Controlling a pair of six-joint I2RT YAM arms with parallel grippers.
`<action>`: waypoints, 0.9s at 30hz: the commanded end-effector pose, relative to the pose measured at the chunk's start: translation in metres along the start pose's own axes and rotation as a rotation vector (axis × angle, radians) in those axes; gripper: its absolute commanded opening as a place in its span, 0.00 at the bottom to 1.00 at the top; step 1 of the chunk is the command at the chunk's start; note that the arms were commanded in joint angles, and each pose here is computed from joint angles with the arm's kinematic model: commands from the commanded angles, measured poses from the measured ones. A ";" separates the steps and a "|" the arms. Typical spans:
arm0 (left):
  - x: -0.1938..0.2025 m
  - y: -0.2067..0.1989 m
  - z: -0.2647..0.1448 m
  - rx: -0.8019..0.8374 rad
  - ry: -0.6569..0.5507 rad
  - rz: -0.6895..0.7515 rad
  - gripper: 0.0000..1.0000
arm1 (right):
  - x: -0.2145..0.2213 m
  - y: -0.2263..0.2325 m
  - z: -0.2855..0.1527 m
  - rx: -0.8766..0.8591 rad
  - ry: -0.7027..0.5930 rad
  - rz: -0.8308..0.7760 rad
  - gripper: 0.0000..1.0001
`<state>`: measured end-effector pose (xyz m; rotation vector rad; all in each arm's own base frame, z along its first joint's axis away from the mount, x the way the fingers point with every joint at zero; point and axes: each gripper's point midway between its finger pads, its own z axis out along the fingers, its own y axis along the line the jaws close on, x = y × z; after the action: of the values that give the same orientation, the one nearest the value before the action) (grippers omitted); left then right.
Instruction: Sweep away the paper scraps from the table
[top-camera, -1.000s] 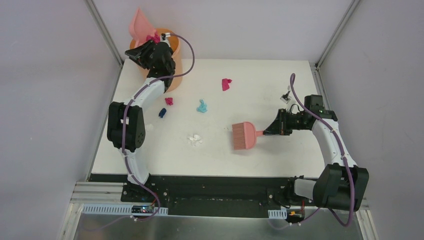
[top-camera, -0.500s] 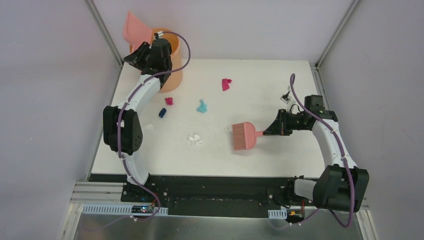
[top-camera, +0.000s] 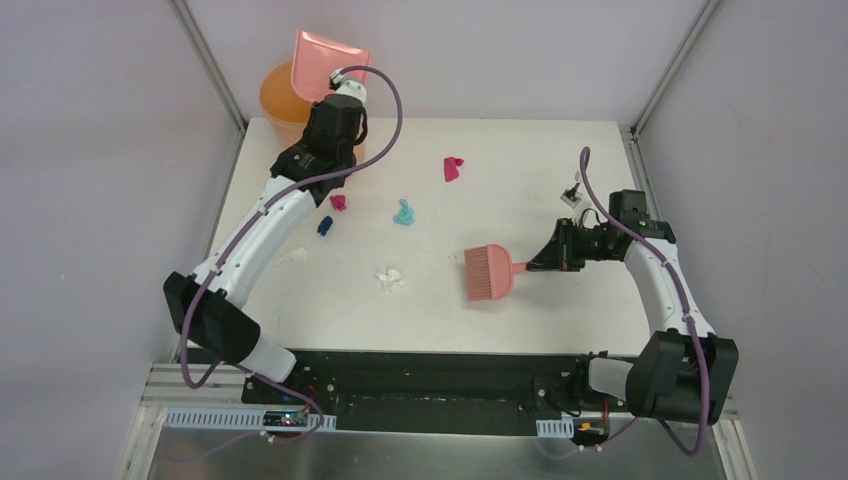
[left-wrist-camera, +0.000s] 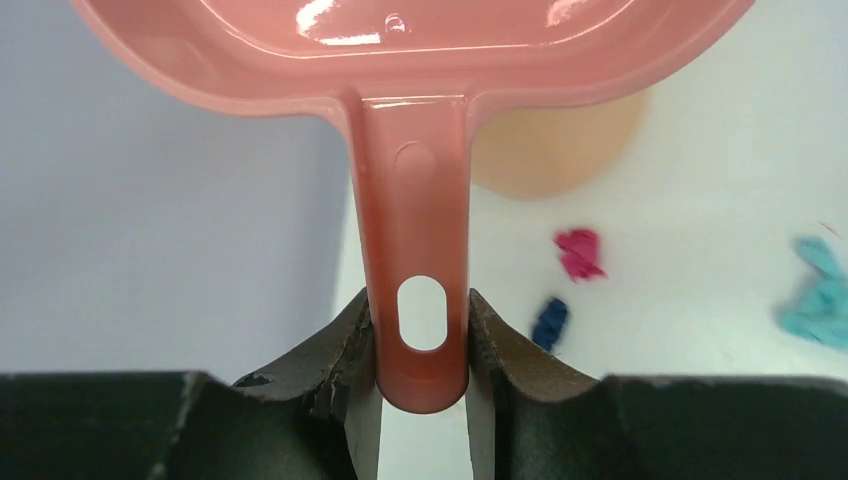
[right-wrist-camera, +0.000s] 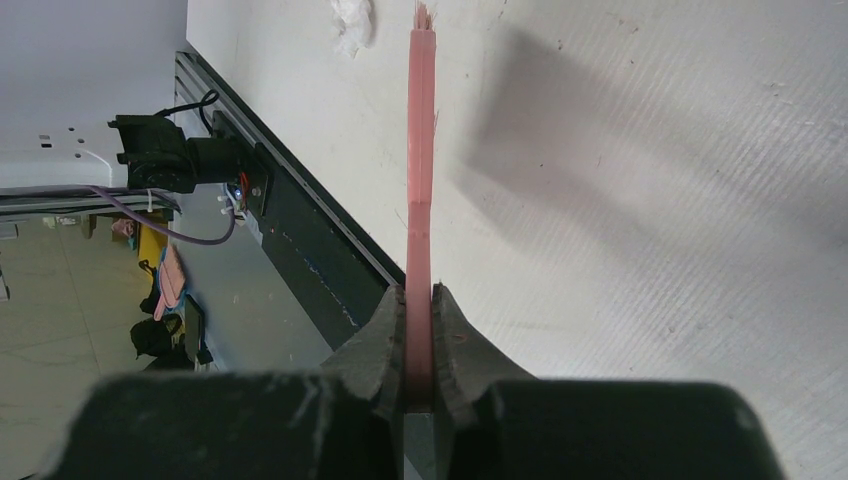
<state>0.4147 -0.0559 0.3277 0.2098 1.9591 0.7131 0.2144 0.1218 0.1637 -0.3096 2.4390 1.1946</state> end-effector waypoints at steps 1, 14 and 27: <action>0.029 -0.058 -0.034 0.388 0.040 -0.184 0.00 | -0.016 0.012 -0.005 -0.033 -0.031 -0.080 0.00; 0.105 -0.185 -0.134 1.153 0.281 -0.278 0.00 | -0.023 0.012 -0.006 0.022 -0.036 -0.134 0.00; 0.200 -0.268 -0.208 1.197 0.561 0.229 0.00 | -0.085 -0.087 -0.081 0.126 -0.347 0.352 0.00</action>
<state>0.1970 -0.2558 0.1069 0.9302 2.6700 -0.5241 0.2979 0.0046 0.1782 0.3173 2.3447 1.0673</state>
